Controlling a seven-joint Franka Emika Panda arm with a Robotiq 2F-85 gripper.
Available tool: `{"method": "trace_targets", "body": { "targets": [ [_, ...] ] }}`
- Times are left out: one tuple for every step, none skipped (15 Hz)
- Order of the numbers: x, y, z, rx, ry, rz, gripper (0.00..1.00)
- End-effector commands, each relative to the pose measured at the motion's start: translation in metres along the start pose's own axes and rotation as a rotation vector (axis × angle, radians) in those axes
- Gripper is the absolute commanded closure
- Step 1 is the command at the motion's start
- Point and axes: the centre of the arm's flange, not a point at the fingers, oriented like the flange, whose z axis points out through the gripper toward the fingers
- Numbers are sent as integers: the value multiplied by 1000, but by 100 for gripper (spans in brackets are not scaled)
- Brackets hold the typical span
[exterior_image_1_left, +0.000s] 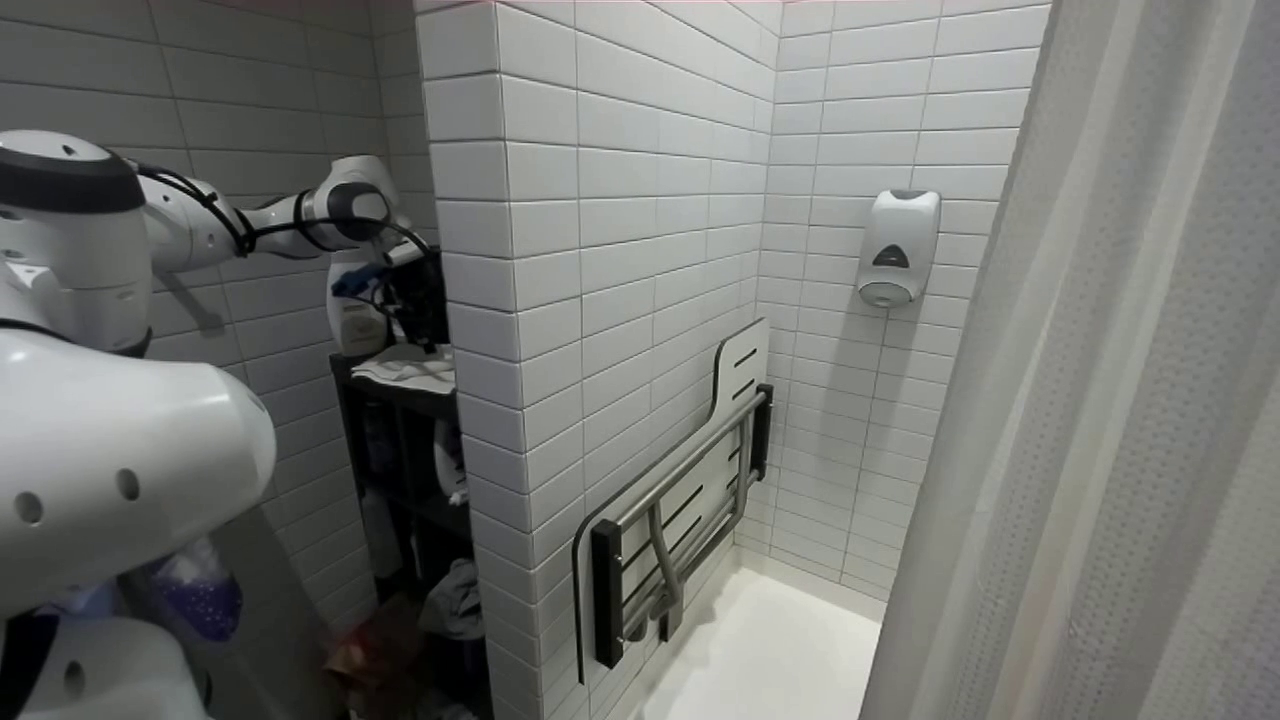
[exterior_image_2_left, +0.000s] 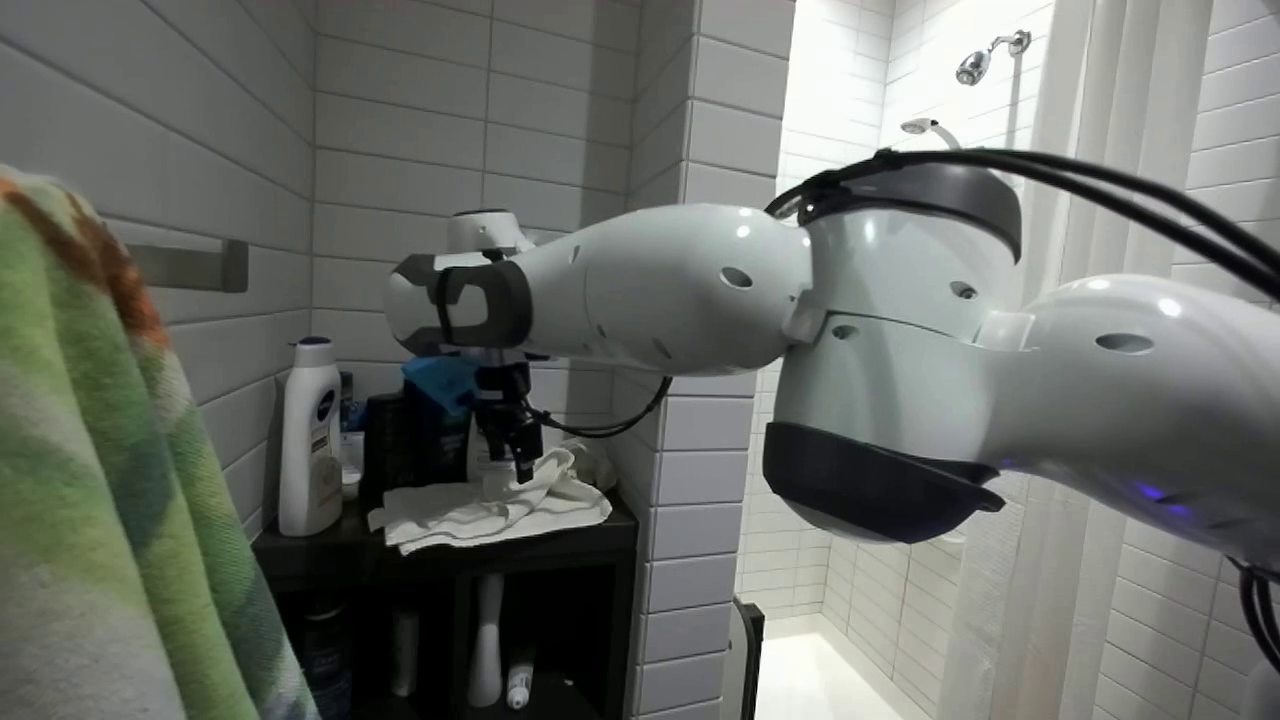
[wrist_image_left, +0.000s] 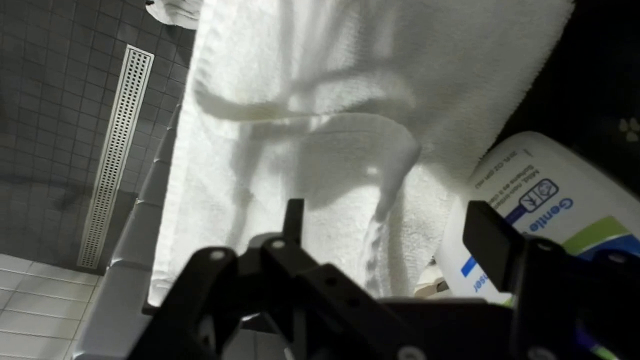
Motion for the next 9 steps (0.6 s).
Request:
{"method": "trace_targets", "body": {
  "targets": [
    [0,-7,5,-5,9,21,49],
    [-1,-7,6,-6,10,23,56],
    [-1,-7,7,-6,12,24,65],
    [0,-7,7,-5,13,25,73],
    [0,-7,7,-5,13,27,82],
    [1,-7,6,-3,15,29,89],
    [1,-7,6,-2,16,30,95],
    [2,-6,6,-2,17,32,100],
    [2,-6,6,-3,17,34,100]
  ]
}}
